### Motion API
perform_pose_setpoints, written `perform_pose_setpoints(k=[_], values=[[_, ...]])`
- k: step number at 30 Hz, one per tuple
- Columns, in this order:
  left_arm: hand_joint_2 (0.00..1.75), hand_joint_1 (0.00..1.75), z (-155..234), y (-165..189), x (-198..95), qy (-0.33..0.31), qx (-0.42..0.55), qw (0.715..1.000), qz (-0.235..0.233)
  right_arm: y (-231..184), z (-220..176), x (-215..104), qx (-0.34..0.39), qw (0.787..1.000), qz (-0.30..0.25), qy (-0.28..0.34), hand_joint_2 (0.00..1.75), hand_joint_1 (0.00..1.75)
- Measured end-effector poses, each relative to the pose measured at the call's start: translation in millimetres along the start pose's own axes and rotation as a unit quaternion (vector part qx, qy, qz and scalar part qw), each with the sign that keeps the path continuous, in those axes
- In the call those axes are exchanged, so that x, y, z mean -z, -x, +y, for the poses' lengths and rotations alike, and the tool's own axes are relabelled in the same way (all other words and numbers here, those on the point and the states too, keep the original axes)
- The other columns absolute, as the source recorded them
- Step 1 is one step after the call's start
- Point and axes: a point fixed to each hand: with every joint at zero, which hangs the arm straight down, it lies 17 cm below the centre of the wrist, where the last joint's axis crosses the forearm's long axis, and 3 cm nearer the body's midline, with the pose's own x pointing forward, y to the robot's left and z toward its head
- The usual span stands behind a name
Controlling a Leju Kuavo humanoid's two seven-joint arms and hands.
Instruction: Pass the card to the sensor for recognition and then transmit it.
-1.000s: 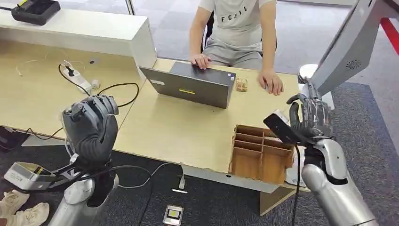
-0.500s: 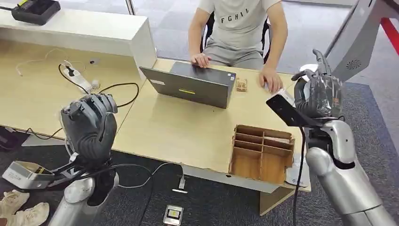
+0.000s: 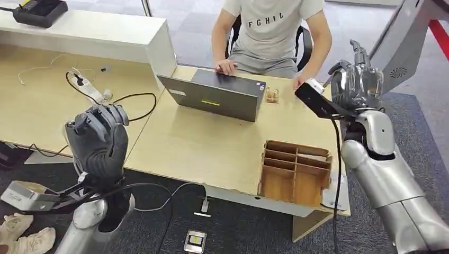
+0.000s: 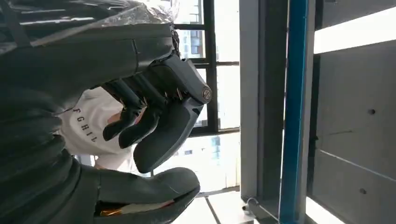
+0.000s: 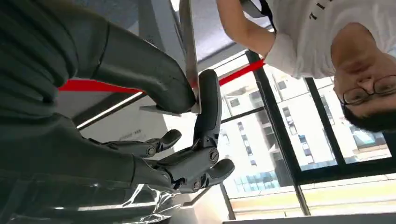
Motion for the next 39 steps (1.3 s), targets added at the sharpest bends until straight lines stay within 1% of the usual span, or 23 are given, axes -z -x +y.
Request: perform_pose_setpoints(k=[11,20,29,30,31,33,39], values=[[1.75,1.62,1,-6,2,-0.014,0.008,1.0,-0.008,11,17,10,-0.06,0.997,0.017,-0.035,1.75,1.75],[1.75,1.66,-2,-5,2,-0.011,-0.003,1.0,-0.004,12,28,9,-0.077,0.996,0.016,-0.052,1.75,1.75],[1.75,1.62,-6,-6,4,-0.003,-0.015,1.0,-0.006,22,37,4,-0.093,0.993,0.026,-0.066,1.75,1.75],[1.75,1.62,-7,-6,5,-0.003,-0.015,1.0,-0.007,23,38,4,-0.095,0.993,0.027,-0.067,1.75,0.51],[1.75,1.61,-7,-6,5,-0.003,-0.015,1.0,-0.007,24,38,3,-0.098,0.993,0.028,-0.067,1.75,0.0],[1.75,1.64,-7,-6,5,-0.004,-0.015,1.0,-0.006,25,39,2,-0.103,0.992,0.027,-0.067,1.75,0.0],[1.75,1.62,-9,-6,6,0.0,-0.021,1.0,-0.007,30,40,0,-0.11,0.991,0.025,-0.066,1.75,0.0]])
